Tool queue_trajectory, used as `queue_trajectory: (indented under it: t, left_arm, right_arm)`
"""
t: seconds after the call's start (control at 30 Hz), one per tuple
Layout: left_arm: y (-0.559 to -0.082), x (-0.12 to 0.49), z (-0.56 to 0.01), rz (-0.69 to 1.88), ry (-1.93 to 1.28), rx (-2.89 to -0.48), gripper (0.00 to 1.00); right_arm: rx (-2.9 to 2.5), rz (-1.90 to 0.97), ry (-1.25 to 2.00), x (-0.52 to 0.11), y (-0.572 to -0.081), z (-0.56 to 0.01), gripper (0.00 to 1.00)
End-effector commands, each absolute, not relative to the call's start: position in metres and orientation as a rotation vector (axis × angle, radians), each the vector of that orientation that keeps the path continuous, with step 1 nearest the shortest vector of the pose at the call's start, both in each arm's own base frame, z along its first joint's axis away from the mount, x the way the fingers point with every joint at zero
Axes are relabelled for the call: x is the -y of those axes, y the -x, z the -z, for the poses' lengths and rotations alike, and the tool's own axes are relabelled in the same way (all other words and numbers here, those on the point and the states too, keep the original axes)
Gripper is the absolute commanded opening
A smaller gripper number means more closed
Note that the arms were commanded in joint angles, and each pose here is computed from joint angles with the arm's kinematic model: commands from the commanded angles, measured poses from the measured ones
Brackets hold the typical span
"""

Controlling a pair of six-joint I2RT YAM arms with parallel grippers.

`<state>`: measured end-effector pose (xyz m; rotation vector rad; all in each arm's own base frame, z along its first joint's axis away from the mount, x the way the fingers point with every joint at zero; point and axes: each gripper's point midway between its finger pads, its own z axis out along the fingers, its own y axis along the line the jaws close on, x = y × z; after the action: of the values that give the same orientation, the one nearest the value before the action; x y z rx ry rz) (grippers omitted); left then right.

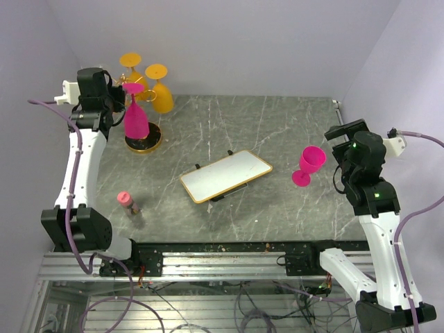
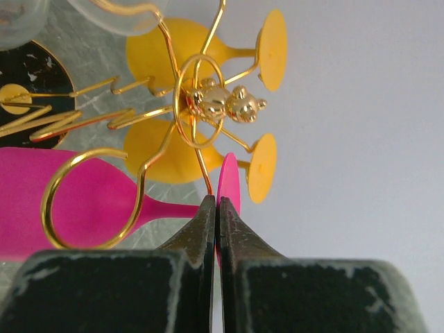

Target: Take the wine glass off the wine glass rack

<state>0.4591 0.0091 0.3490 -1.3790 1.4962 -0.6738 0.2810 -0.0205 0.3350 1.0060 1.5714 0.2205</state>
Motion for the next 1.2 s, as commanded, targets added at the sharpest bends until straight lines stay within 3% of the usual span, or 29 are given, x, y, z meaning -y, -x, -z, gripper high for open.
queue_trajectory:
  t: [0.0,0.23,0.5,0.67,0.87,1.17]
  left_arm:
    - [-0.442,0.003,-0.382,0.807,1.305,-1.452,0.07]
    - [-0.406,0.032,-0.380,0.960,1.233,-1.531,0.07]
    - [-0.351,0.088,-0.415,1.218,0.739,-1.581,0.07]
    - [-0.311,0.130,-0.435,1.410,0.303,-1.503,0.07]
    - [-0.253,0.183,-0.462,1.679,-0.038,-1.352,0.07]
    - [-0.185,0.215,-0.504,2.117,-0.261,-1.012,0.07]
  right_arm:
    - [-1.560,-0.255,-0.983,0.016,-0.282,-0.342,1.00]
    - [-1.588,-0.270,-0.964,0.010,-0.287,-0.343,1.00]
    - [-1.628,-0.450,-0.686,-0.032,-0.297,-0.347,0.98]
    - [-1.640,-0.627,-0.494,-0.071,-0.300,-0.363,1.00]
    - [-1.594,-1.034,-0.096,-0.149,-0.285,-0.377,1.00]
    - [-1.500,-1.543,0.134,-0.201,-0.259,-0.403,1.00]
